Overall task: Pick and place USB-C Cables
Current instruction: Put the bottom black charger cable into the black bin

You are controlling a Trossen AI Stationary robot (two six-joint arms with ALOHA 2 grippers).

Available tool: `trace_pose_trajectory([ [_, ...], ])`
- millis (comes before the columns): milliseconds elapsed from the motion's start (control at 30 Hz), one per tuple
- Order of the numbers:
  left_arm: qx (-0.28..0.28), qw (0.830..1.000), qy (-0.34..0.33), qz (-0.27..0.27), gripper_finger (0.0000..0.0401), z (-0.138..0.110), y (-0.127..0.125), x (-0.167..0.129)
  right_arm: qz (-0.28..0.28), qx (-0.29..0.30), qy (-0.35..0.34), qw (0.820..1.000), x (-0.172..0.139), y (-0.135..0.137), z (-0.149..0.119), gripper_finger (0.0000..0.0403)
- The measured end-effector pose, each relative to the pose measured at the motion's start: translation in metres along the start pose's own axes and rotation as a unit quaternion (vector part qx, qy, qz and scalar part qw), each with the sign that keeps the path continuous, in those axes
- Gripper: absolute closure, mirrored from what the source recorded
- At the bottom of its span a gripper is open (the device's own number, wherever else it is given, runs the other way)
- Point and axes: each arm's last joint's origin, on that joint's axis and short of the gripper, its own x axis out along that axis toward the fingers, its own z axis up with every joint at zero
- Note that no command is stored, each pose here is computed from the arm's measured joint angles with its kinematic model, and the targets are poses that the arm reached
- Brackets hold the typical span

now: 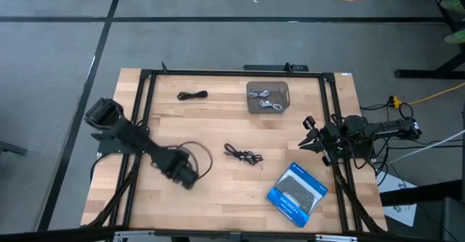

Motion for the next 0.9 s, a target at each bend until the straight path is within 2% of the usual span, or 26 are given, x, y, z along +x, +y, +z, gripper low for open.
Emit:
trace_pose_trajectory([
  [167,0.023,0.995,-0.090,-0.021,0.0321,0.046,-0.006,-0.009,0.000,0.000,0.000,1.000,0.000,0.000,0.000,0.0358],
  [300,0.033,0.987,-0.157,-0.006,0.0321,0.080,-0.004,-0.017,0.000,0.002,0.000,1.000,0.000,0.000,0.000,0.0358],
  [433,0.052,0.984,-0.171,-0.002,0.0321,0.102,-0.005,-0.028,0.000,0.007,0.000,1.000,0.000,0.000,0.000,0.0358],
  [633,0.056,0.986,-0.153,-0.041,0.0321,0.104,-0.017,-0.046,0.000,0.014,0.001,1.000,0.000,0.000,0.000,0.0358],
  [733,0.044,0.986,-0.147,-0.071,0.0321,0.098,-0.026,-0.052,0.000,0.013,0.001,1.000,0.000,0.000,0.000,0.0358],
  [900,0.066,0.981,-0.156,-0.098,0.0321,0.084,-0.035,-0.052,0.000,0.013,0.001,1.000,0.000,0.000,0.000,0.0358],
])
